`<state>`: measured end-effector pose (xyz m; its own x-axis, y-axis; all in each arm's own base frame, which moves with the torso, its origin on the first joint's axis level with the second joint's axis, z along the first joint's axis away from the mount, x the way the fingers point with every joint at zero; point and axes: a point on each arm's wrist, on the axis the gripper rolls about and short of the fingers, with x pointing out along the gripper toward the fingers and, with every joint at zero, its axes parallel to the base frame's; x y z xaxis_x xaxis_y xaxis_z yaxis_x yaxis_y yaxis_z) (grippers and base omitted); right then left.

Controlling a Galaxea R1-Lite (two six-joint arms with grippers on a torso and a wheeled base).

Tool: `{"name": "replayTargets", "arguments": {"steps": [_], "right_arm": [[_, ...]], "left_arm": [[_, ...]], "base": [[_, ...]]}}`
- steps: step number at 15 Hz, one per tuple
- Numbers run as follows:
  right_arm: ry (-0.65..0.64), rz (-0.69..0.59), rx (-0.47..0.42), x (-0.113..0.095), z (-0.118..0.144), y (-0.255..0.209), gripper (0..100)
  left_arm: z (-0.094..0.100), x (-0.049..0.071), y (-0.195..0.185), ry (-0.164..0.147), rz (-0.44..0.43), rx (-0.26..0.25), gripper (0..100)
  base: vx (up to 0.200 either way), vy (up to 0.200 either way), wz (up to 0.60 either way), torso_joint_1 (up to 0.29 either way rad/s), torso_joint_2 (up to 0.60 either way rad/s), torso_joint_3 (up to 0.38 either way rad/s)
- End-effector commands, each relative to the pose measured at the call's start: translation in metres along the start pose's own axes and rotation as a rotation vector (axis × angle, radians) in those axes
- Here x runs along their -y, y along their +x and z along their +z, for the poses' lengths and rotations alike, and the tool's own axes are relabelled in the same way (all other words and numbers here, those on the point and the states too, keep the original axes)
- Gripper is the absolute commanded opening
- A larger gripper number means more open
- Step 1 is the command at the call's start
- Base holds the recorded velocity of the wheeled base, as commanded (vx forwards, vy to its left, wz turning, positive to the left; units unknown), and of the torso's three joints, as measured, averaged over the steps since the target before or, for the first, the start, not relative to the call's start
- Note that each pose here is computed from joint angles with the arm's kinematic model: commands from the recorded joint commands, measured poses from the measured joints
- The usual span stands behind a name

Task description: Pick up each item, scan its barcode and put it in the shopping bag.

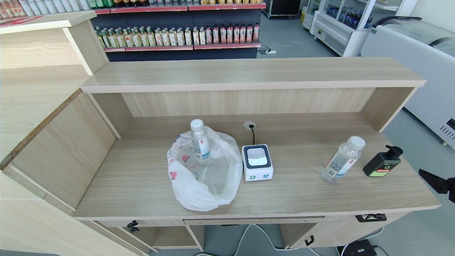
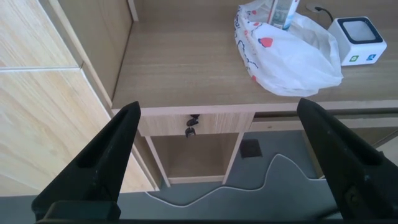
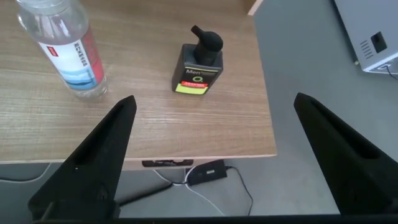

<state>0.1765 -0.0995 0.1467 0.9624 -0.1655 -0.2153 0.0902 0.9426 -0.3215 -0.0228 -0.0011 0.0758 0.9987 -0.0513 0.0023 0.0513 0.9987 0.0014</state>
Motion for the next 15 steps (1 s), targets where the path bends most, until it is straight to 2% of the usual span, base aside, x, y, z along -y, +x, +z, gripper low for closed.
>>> {"name": "replayTargets", "arguments": {"steps": [1, 5, 7, 11, 15], "right_arm": [[0.024, 0.028, -0.058, -0.002, -0.014, 0.01, 100], [0.05, 0.178, -0.048, -0.005, -0.026, 0.024, 100], [0.026, 0.202, -0.038, -0.004, -0.028, 0.031, 100], [-0.04, 0.237, 0.057, -0.001, -0.022, 0.06, 100], [-0.039, 0.313, 0.064, -0.01, -0.026, 0.081, 100]], "left_arm": [[0.0, 0.0, 0.0, 0.0, 0.001, 0.001, 100], [0.0, 0.0, 0.0, 0.0, 0.001, 0.002, 100], [0.0, 0.0, 0.0, 0.0, -0.001, 0.001, 100], [0.0, 0.0, 0.0, 0.0, 0.001, 0.001, 100], [0.0, 0.0, 0.0, -0.001, -0.001, 0.001, 100]], "base": [[0.0, 0.0, 0.0, 0.0, 0.0, 0.0], [0.0, 0.0, 0.0, 0.0, 0.0, 0.0], [0.0, 0.0, 0.0, 0.0, 0.0, 0.0], [0.0, 0.0, 0.0, 0.0, 0.0, 0.0], [0.0, 0.0, 0.0, 0.0, 0.0, 0.0]]}}
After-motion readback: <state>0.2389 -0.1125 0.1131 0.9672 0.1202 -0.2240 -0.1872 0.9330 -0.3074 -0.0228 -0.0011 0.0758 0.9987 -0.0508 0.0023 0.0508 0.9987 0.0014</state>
